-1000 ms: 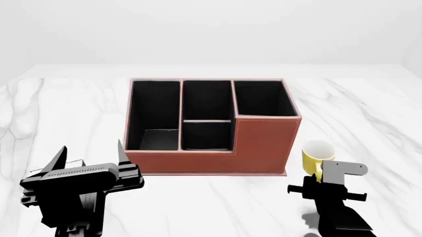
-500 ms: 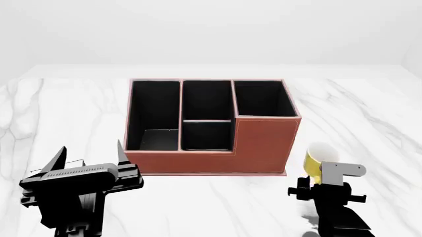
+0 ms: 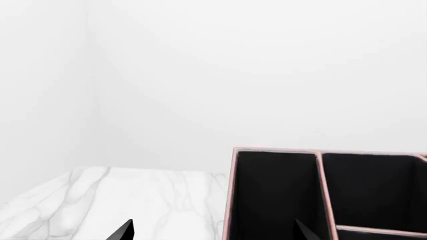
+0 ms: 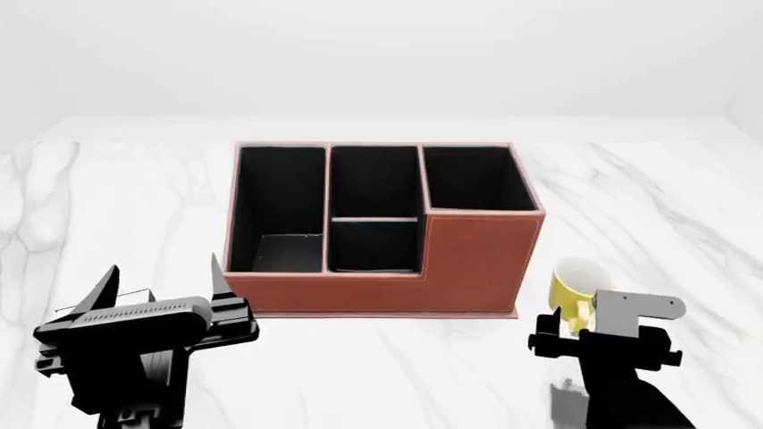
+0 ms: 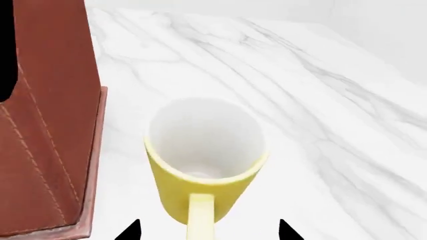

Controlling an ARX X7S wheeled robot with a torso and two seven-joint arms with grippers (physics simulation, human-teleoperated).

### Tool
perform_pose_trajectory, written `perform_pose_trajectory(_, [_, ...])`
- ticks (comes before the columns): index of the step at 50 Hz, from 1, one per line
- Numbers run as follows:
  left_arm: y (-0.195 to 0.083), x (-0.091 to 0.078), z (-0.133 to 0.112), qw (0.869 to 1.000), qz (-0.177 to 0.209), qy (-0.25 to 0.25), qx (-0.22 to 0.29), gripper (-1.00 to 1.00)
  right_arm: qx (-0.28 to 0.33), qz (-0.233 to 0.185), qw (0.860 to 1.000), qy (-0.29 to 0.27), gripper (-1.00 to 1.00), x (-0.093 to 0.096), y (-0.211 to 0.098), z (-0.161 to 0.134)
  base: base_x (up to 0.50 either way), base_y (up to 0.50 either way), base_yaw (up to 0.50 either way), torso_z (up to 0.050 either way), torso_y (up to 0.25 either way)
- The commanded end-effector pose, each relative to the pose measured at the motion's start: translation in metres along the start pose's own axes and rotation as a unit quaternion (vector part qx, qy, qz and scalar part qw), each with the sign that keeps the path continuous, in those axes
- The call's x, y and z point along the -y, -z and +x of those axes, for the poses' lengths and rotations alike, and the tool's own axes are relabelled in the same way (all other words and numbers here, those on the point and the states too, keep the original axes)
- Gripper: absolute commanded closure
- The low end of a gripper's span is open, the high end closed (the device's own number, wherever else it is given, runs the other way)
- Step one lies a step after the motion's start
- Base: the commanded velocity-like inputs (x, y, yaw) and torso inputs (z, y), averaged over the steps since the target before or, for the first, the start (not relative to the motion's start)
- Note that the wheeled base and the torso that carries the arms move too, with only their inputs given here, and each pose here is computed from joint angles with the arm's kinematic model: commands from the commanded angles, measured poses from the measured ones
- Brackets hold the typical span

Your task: Pick up the yellow and white mug and place it to the right of the caddy.

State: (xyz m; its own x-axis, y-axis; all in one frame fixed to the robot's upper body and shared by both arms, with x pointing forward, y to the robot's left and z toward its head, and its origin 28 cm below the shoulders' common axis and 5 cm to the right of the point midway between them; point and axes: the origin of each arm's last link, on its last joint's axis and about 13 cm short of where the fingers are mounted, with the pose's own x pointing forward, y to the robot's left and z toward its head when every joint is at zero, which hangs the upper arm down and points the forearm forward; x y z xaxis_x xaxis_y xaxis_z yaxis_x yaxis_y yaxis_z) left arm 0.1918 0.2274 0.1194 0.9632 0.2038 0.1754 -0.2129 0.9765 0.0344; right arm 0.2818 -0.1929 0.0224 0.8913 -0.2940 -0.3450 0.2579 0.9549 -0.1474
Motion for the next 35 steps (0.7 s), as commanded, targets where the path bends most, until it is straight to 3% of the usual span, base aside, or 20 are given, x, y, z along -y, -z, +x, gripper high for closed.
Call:
perform_pose_trajectory(1, [-0.001,0.0,-0.001,1.0,-0.001,0.0,0.001,-1.0,0.029,-0.008,1.0,0.0,-1.0,0.004,-0.007,-0.029,0.0,0.0,0.0,0.0,0.0])
perform_pose_trajectory(35, [-0.005,-0.001,-0.004,1.0,-0.003,0.0,0.007,-1.0,0.115,-0.022,0.993,-0.002,-1.0,0.022,-0.009,-0.139,0.0,0.0,0.0,0.0,0.0])
